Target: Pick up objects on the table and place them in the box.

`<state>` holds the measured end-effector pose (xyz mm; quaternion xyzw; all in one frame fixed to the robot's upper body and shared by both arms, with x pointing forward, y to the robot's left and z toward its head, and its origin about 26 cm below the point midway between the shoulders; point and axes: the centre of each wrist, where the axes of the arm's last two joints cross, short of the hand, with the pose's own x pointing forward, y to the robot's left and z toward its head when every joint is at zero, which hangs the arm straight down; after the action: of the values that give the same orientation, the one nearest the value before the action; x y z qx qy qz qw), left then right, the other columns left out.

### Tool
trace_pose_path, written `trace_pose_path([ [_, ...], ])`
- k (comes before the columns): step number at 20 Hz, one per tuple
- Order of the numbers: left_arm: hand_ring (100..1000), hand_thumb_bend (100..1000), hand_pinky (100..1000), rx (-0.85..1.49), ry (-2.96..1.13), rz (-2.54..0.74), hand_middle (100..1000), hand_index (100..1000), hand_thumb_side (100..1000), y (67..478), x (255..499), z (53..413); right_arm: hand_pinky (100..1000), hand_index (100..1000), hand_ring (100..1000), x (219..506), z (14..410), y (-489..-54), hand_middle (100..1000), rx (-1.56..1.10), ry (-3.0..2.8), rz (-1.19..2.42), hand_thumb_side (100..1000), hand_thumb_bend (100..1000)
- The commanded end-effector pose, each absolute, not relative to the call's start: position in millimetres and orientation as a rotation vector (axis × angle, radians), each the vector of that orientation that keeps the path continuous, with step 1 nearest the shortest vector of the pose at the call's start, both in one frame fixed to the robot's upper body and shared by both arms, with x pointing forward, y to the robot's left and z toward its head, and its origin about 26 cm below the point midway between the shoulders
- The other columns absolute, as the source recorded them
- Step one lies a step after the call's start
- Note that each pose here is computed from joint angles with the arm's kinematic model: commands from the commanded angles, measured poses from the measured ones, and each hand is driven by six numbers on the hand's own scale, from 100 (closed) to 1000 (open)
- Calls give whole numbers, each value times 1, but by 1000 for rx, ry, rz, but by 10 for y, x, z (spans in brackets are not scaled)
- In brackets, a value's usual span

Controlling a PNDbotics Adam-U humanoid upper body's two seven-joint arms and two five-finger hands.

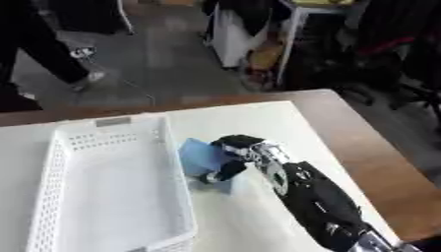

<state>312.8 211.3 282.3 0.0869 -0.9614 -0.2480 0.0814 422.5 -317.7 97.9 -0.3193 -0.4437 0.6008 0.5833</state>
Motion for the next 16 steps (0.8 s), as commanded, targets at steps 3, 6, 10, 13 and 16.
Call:
trace_pose_path([
  [3, 550, 843, 422, 260, -2909, -749, 644, 687, 808, 2100, 3094, 2924, 100, 561, 324, 4214, 1028, -3284, 440, -848, -1096, 1372, 694, 352],
  [6, 549, 842, 422, 262, -2908, -750, 644, 687, 809, 2104, 3094, 2923, 100, 303, 100, 4206, 1056, -3294, 182, -950, -1226, 1313, 808, 100],
  [10, 549, 841, 421, 267, -2906, -750, 643, 687, 811, 2113, 3094, 2919, 100, 142, 100, 4176, 1052, -3326, 100, -1103, -1457, 1152, 885, 100],
  [13, 548, 841, 420, 272, -2903, -751, 643, 687, 811, 2122, 3095, 2913, 100, 129, 100, 4148, 1044, -3314, 100, -1116, -1571, 1044, 882, 100],
  [16, 548, 842, 419, 279, -2899, -753, 643, 687, 811, 2134, 3095, 2906, 100, 126, 100, 4120, 1118, -3281, 100, -1096, -1652, 971, 875, 100],
])
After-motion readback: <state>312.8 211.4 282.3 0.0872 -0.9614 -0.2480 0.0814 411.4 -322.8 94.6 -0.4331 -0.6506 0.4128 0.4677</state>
